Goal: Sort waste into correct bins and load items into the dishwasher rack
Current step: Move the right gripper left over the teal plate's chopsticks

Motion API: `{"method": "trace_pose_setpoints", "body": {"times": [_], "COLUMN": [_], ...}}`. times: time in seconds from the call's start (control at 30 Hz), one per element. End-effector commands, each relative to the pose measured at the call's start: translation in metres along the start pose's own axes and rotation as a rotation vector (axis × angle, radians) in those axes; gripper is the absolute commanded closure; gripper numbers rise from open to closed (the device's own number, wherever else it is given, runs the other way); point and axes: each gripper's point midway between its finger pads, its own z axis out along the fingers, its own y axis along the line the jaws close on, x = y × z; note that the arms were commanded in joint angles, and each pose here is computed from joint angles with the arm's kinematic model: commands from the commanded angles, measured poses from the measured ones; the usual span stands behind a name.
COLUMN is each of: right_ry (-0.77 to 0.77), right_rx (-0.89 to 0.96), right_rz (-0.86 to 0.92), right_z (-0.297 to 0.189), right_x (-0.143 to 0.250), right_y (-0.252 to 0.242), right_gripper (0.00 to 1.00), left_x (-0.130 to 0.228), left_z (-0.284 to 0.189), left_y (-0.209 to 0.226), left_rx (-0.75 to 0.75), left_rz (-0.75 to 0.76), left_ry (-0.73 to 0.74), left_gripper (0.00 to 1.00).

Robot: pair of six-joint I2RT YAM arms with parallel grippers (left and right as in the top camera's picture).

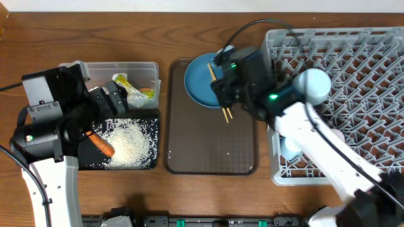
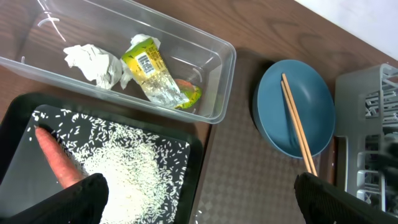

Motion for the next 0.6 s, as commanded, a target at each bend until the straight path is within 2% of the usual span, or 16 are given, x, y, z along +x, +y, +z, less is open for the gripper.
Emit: {"method": "trace_pose_setpoints", "body": {"times": [0.0,0.03,0.23,0.57], "right_ry": [0.076,0.083,0.133,0.196], "right_rx": [0.081,0.077,0.137,0.202], "right_rz": [-0.007,-0.013,-0.033,-0.023], "right_z": [0.037,0.046,0.091,0.12], "right_x": [0.026,0.029,0.052,0.079], "right_y": [-0.007,-0.004,-0.01,-0.025], "right_gripper": [0.64,0.68,0.68,0.66], "left_x": [-0.001,-0.001,-0.001,-0.001], "left_z": [-0.002,-0.002,-0.002,-0.002], "left_y": [0.003,0.003,0.003,0.003], "left_rx": [-0.014,-0.014,-0.014,-0.014], "left_rz": [0.01,0.01,0.01,0.01], "left_ry": [-0.008,-0.008,-0.008,-0.008], "left_gripper": [0.02,0.02,0.02,0.02]}}
